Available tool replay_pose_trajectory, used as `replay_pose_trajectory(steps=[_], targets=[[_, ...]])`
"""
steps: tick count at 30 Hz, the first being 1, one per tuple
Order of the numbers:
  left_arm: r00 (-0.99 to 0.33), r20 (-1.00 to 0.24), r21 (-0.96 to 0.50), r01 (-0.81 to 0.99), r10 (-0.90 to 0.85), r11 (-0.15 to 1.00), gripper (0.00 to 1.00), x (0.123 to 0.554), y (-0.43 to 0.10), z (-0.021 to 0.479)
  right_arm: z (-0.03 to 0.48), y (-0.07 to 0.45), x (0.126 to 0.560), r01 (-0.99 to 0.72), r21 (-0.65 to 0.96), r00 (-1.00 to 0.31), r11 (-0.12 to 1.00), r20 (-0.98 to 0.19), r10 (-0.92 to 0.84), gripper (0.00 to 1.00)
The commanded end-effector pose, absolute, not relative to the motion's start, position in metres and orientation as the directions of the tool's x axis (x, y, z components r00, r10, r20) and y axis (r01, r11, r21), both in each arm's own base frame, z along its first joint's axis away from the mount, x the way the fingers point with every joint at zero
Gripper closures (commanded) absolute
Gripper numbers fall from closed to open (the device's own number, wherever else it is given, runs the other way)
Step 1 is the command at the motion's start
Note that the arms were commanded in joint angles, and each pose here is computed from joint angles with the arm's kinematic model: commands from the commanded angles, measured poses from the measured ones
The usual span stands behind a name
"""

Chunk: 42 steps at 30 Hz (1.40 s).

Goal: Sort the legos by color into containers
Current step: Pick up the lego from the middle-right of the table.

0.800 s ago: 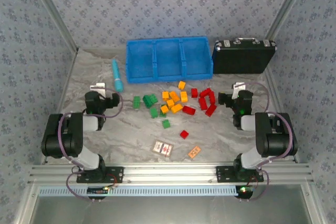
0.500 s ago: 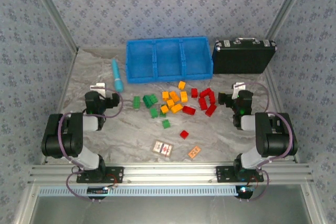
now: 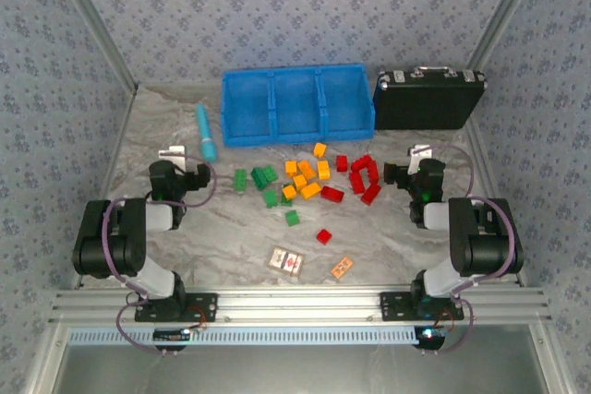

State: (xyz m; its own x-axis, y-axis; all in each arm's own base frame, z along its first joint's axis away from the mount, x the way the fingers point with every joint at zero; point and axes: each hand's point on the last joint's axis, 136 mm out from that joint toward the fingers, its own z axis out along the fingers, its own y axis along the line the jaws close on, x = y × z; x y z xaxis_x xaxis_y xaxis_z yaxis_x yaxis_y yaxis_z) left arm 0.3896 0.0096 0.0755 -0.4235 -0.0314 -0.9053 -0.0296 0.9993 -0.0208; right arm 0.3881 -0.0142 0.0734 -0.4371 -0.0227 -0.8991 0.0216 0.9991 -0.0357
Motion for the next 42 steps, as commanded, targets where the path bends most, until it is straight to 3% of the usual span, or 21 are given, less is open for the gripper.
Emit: replay_pose_trajectory(steps=[1,14,16,18,21,25,28,34,42], targets=[[-0.387,-0.922,-0.019,-0.030,-0.029,0.999,0.00,0.398,0.009,0.087,0.082,-0.016,0.391,0.033,-0.033,-0.407,0.999,-0.913,-0.016,0.00],[-0.371,-0.927,-0.034,-0.081,-0.062,0.996,0.00,0.398,0.019,0.092,0.083,-0.016,0.391,0.036,-0.031,-0.403,0.999,-0.915,-0.014,0.00],[-0.431,-0.899,-0.040,-0.096,-0.078,0.995,0.00,0.401,0.024,0.107,0.091,-0.028,0.390,0.108,-0.034,-0.408,0.994,-0.913,0.013,0.00],[-0.411,-0.902,-0.075,-0.151,-0.131,0.986,0.00,0.405,0.029,0.155,0.114,-0.034,0.388,0.152,-0.038,-0.445,0.988,-0.895,0.034,0.00],[-0.275,-0.939,-0.187,-0.087,-0.205,0.978,0.00,0.407,0.013,0.238,0.147,-0.034,0.381,0.214,0.030,-0.502,0.976,-0.854,0.136,0.00],[-0.241,-0.962,-0.135,-0.004,-0.132,0.991,0.00,0.396,-0.009,0.320,0.166,-0.010,0.365,0.189,0.116,-0.576,0.975,-0.791,0.206,0.00],[-0.240,-0.964,-0.129,0.034,-0.117,0.991,0.00,0.381,-0.024,0.348,0.159,0.015,0.351,0.160,0.209,-0.653,0.965,-0.710,0.262,0.00],[-0.346,-0.937,-0.119,0.159,-0.058,0.980,0.00,0.353,-0.059,0.353,0.137,0.057,0.334,0.084,0.234,-0.777,0.969,-0.593,0.210,0.08],[-0.409,-0.912,-0.094,0.238,0.012,0.967,0.00,0.311,-0.074,0.339,0.106,0.071,0.335,0.072,0.230,-0.856,0.970,-0.485,0.179,0.19]])
